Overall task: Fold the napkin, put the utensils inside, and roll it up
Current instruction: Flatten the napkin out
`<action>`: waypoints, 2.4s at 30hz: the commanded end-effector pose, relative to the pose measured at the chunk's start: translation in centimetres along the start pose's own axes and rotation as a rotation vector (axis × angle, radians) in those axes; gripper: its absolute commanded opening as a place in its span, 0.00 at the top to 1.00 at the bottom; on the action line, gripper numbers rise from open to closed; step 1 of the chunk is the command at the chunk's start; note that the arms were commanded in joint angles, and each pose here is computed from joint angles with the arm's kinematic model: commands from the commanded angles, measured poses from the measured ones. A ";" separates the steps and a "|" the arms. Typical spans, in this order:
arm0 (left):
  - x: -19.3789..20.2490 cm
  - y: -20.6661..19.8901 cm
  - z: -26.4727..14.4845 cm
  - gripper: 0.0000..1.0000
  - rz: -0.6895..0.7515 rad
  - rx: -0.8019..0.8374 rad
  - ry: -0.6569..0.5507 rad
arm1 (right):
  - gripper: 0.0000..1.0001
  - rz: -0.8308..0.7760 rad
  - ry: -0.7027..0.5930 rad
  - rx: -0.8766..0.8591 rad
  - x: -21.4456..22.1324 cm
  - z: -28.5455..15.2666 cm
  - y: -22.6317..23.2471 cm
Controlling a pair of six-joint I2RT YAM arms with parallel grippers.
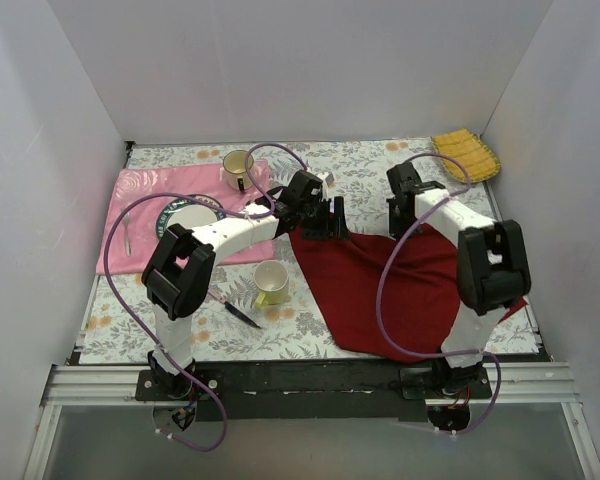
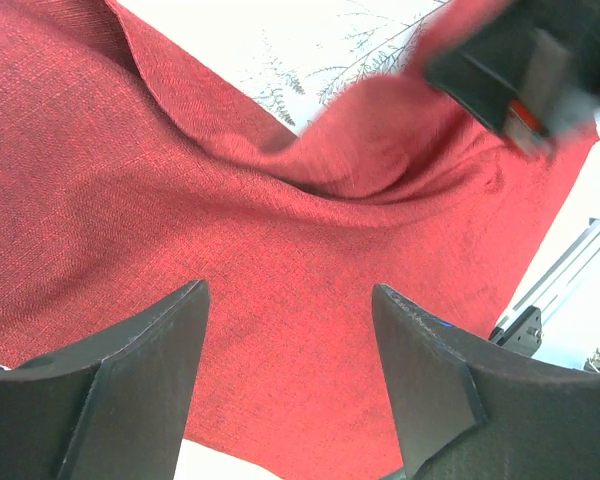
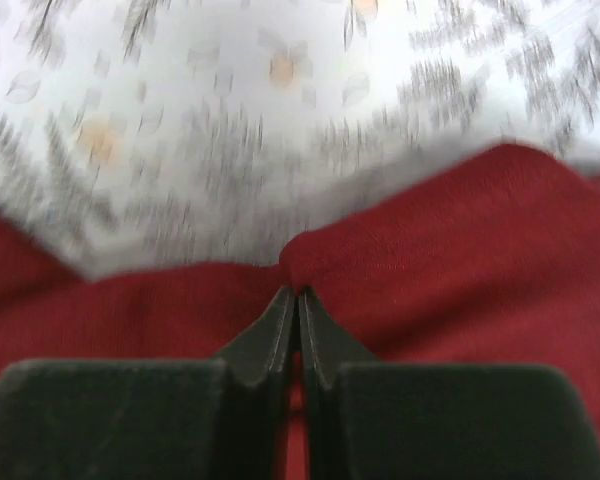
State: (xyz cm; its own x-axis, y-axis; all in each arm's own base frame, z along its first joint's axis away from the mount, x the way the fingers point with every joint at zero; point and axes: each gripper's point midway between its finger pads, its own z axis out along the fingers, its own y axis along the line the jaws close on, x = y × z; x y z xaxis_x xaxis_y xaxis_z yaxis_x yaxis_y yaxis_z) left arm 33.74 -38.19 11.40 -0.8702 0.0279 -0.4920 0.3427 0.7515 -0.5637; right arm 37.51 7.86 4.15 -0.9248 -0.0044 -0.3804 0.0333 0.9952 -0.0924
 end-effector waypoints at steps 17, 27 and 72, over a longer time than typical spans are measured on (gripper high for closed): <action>-2.1 -2.0 -1.9 0.34 0.023 0.039 -0.069 | 0.33 0.080 -0.172 -0.053 6.8 -10.0 -1.7; -2.4 -2.0 -3.2 0.32 0.050 0.016 -0.087 | 0.35 0.058 -0.077 0.103 5.7 -6.0 -3.6; -2.5 -3.7 -4.0 0.31 0.056 0.080 -0.072 | 0.56 0.158 -0.080 0.031 4.2 -2.7 -5.5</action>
State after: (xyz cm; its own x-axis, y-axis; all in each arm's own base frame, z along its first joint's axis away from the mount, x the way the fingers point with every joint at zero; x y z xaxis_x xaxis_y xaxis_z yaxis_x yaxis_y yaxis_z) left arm 33.32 -37.87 12.48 -0.8634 0.0341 -0.5034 0.3576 0.7451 -0.5630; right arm 30.86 4.54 4.01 -0.9067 0.1228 -0.4035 0.1242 0.9920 0.0229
